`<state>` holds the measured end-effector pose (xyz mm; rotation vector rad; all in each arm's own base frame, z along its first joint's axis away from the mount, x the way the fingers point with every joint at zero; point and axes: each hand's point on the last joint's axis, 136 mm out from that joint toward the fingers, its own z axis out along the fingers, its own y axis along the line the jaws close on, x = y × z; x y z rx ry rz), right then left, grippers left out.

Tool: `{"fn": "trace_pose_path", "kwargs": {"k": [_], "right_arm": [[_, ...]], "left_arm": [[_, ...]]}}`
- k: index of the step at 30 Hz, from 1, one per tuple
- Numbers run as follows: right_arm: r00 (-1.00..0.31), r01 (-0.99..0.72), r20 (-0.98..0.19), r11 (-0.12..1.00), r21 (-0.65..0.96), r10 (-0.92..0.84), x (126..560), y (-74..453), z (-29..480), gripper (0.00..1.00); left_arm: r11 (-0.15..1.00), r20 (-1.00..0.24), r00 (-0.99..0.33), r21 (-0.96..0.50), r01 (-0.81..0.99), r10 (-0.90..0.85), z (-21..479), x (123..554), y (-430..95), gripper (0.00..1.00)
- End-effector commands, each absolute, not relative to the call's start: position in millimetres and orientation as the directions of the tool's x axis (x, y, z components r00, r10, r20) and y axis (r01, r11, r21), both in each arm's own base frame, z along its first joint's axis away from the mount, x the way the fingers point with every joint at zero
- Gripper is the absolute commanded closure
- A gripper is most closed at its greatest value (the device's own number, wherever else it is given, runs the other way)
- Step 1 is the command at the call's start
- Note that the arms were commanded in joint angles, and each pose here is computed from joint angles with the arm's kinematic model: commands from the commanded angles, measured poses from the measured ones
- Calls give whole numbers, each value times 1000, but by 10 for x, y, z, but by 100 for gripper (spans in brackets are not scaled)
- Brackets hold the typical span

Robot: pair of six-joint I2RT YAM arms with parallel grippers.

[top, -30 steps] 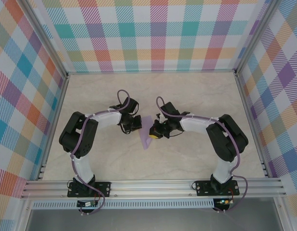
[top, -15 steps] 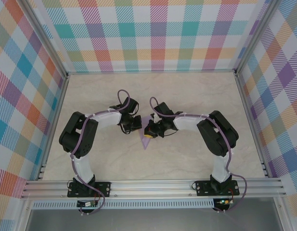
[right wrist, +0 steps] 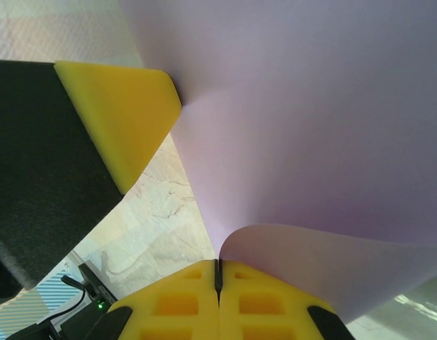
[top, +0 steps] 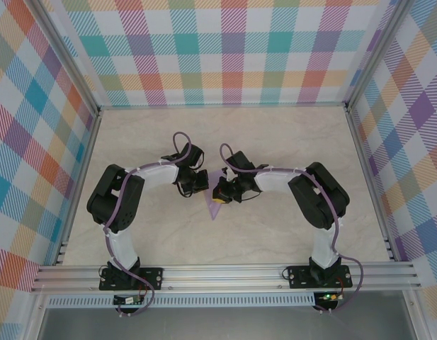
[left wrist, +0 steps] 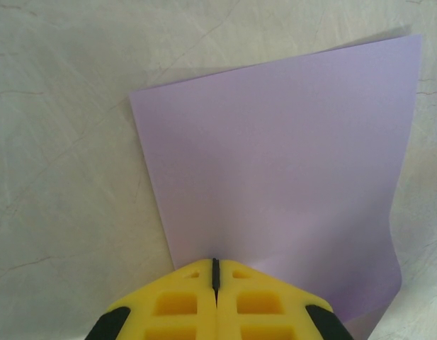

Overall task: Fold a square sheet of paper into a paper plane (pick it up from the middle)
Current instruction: Third fold the triangle at the center of the table.

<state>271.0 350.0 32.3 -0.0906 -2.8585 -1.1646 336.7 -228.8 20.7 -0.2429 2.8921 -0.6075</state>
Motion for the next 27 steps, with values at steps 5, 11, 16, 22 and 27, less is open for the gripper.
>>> {"fn": "trace_pose_path", "kwargs": {"k": [5,11,16,22,27], "right_arm": [[-998,57,58,712,700,23,2753,3564,294,98],[-999,45,54,707,705,10,2759,3582,295,98],[-999,40,47,705,708,9,2779,3600,294,98],[-999,36,50,707,706,2,2789,3614,268,98],[-998,32,58,709,704,-12,2754,3606,239,98]], "left_arm": [[922,-61,-981,-356,-152,-185,-30,3199,-2186,99],[922,-59,-981,-356,-153,-185,-34,3196,-2192,100],[922,-59,-981,-356,-151,-184,-31,3193,-2194,100],[922,-57,-981,-356,-152,-184,-38,3187,-2188,99],[922,-57,-981,-356,-152,-184,-41,3185,-2192,99]]}}
